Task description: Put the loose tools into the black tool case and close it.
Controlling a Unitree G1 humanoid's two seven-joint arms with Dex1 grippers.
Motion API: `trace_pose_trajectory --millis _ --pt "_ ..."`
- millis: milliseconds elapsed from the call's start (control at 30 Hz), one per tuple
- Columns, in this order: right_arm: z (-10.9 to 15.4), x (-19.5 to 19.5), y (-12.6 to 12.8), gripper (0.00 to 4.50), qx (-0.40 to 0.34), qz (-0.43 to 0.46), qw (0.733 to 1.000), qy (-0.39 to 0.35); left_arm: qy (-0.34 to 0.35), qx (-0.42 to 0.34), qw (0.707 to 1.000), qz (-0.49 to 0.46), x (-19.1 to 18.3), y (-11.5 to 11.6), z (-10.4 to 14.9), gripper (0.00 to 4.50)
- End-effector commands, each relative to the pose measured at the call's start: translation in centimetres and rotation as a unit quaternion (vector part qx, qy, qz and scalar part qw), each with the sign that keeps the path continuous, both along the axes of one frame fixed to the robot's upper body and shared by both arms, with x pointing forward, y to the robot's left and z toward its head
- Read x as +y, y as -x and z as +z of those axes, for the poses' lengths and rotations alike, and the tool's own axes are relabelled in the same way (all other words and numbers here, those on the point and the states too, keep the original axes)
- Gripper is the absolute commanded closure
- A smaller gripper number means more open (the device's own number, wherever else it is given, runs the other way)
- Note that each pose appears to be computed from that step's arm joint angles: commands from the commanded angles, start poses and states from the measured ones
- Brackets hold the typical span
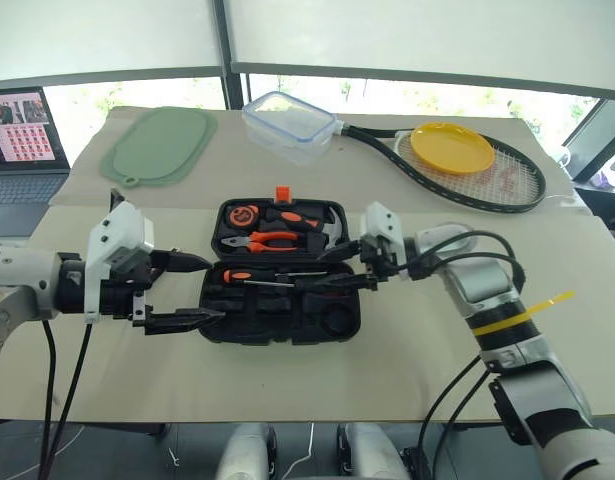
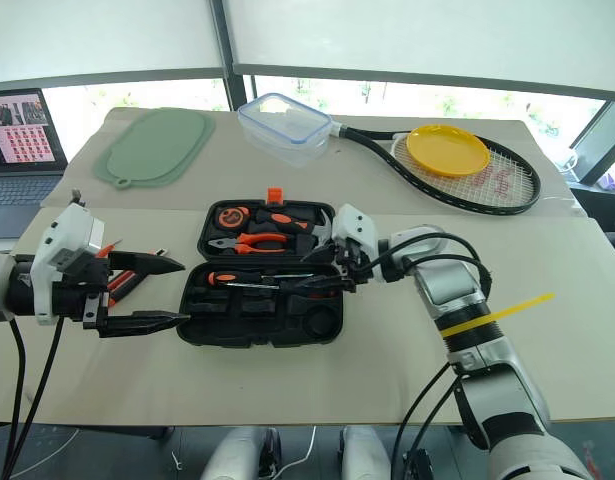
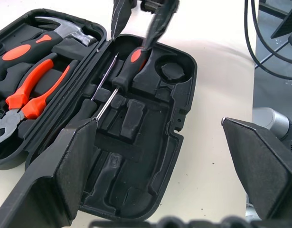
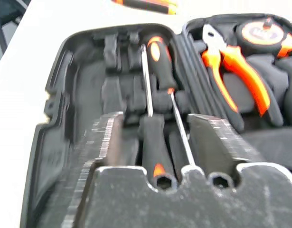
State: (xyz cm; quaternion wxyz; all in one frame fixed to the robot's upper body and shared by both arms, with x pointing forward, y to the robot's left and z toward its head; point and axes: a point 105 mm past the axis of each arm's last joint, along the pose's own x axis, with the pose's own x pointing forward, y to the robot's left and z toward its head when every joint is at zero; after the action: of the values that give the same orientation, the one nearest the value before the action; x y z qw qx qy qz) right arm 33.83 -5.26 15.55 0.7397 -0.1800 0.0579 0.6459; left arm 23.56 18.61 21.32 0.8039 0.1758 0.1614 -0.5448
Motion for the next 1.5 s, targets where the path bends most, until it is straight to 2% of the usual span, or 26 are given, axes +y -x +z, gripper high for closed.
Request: trace_pose_trajectory --millis 33,100,133,433,700,800,900,1000,1100,1167,1367,1433,1500 --pt "0.3 0.5 -0.5 3.46 -0.018 -0.017 1.000 -0.005 -0.002 -0.016 1.000 -0.006 -0.2 0.0 0.4 0.00" --pt "-0.4 1.0 -0.4 4.03 -0.014 -0.019 1.000 0.000 -0.002 -0.016 1.000 -0.006 -0.2 -0.1 0.3 0.00" --pt "-0.9 1.3 -0.3 4.46 -0.014 -0.018 1.000 0.006 -0.002 -0.016 1.000 -0.007 -0.2 -0.2 0.3 0.00" --pt "-4.4 2.9 0.4 4.46 0.004 -0.024 0.996 0.080 -0.003 -0.017 1.000 -0.009 -0.2 -0.5 0.3 0.00" --pt "-5.3 3.1 0.5 4.46 -0.018 -0.020 0.990 0.139 -0.004 -0.018 1.000 -0.011 -0.3 -0.6 0.0 0.00" --pt "-4.0 3.6 0.7 4.46 -0.028 -0.012 0.993 0.115 -0.003 -0.018 1.000 -0.007 -0.3 -0.7 -0.1 0.00" --pt "1.6 4.1 1.3 4.46 -0.041 0.006 0.999 0.002 0.000 -0.020 1.000 0.012 0.2 -0.8 -0.3 0.00" --pt "4.8 2.6 1.6 4.46 -0.037 -0.002 0.998 -0.049 0.005 -0.029 0.998 0.051 1.1 -0.9 -0.5 0.00" --pt "6.7 -0.1 2.6 3.67 -0.032 0.003 0.997 -0.065 0.006 -0.040 0.991 0.130 3.7 -0.9 -1.0 0.00" --pt "7.5 -1.8 3.7 2.99 -0.032 0.014 0.997 -0.066 0.005 -0.036 0.982 0.184 5.9 -0.2 -1.7 0.00" --pt "8.6 -4.8 6.7 1.06 -0.014 0.042 0.997 -0.058 -0.028 -0.014 0.938 0.344 13.5 4.1 -4.4 0.00" --pt "8.7 -5.6 7.7 0.26 -0.008 0.050 0.997 -0.052 -0.045 -0.008 0.921 0.387 15.7 6.0 -5.1 0.00" --pt "8.8 -6.0 8.2 0.09 -0.005 0.052 0.997 -0.051 -0.056 -0.004 0.911 0.409 17.1 7.2 -5.4 0.00"
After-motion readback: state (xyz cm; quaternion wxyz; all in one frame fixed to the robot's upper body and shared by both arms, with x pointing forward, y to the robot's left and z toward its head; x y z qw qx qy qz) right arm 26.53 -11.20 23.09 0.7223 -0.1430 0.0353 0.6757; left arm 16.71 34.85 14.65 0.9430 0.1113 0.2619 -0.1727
